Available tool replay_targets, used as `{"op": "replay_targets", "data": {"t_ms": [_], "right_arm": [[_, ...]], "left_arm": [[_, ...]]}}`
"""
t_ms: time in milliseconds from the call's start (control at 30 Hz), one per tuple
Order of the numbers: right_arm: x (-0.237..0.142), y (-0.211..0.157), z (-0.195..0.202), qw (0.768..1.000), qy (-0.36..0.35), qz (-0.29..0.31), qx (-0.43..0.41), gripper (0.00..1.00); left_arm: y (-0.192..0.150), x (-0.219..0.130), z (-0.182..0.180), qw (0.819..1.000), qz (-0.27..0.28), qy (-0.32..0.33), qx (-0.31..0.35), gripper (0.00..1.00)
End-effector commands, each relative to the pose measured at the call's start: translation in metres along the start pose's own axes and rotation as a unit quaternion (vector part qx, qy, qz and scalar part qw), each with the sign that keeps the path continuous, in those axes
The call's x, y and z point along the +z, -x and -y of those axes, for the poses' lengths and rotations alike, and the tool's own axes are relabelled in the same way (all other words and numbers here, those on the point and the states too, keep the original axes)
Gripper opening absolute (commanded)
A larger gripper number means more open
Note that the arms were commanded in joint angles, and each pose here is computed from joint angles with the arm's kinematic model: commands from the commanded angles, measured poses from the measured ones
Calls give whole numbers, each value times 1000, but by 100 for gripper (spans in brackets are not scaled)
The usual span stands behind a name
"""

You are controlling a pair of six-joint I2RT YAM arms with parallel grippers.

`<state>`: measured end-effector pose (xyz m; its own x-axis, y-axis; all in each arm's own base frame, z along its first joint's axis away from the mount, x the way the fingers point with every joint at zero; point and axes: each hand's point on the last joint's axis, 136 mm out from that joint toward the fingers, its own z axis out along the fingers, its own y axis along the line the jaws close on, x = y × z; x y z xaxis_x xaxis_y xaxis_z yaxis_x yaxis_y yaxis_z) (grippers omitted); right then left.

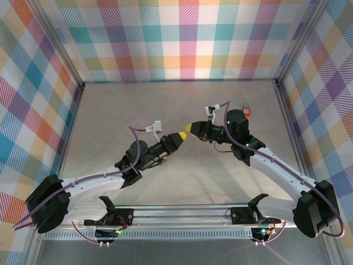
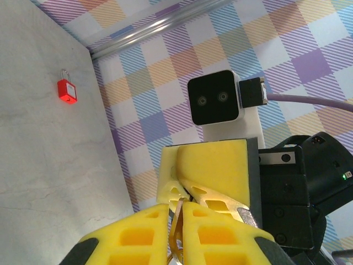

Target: Unlock with the key

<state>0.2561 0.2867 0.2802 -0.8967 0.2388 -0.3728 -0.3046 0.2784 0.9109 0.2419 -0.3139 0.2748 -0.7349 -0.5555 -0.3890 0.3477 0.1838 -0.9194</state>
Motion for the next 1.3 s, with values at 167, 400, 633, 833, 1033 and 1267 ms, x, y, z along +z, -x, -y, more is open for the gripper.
{"op": "replay_targets", "data": {"t_ms": [167,400,633,833,1033,1267], "right_arm": [[1,-1,-12,1000,22,-6,-22,0],[2,0,-8,1000,17,-1,-19,0],[3,1,-5,1000,15,1,-17,0],[3,1,-4,1000,14,4,-15,0],[3,0,-3,1000,15,4,-15,0],[4,0,0,1000,12,5,-11,0]], "left_arm": [[-7,9,28,998,-36,-52,15,0],[-14,13,28,996,-48,-75,-9,6],[-16,9,27,995,-47,-81,-19,13],[-19,9,26,995,-49,-81,-24,16],[-18,9,29,995,-49,-86,-23,14],[-23,12,32,994,-60,-91,-22,4]]}}
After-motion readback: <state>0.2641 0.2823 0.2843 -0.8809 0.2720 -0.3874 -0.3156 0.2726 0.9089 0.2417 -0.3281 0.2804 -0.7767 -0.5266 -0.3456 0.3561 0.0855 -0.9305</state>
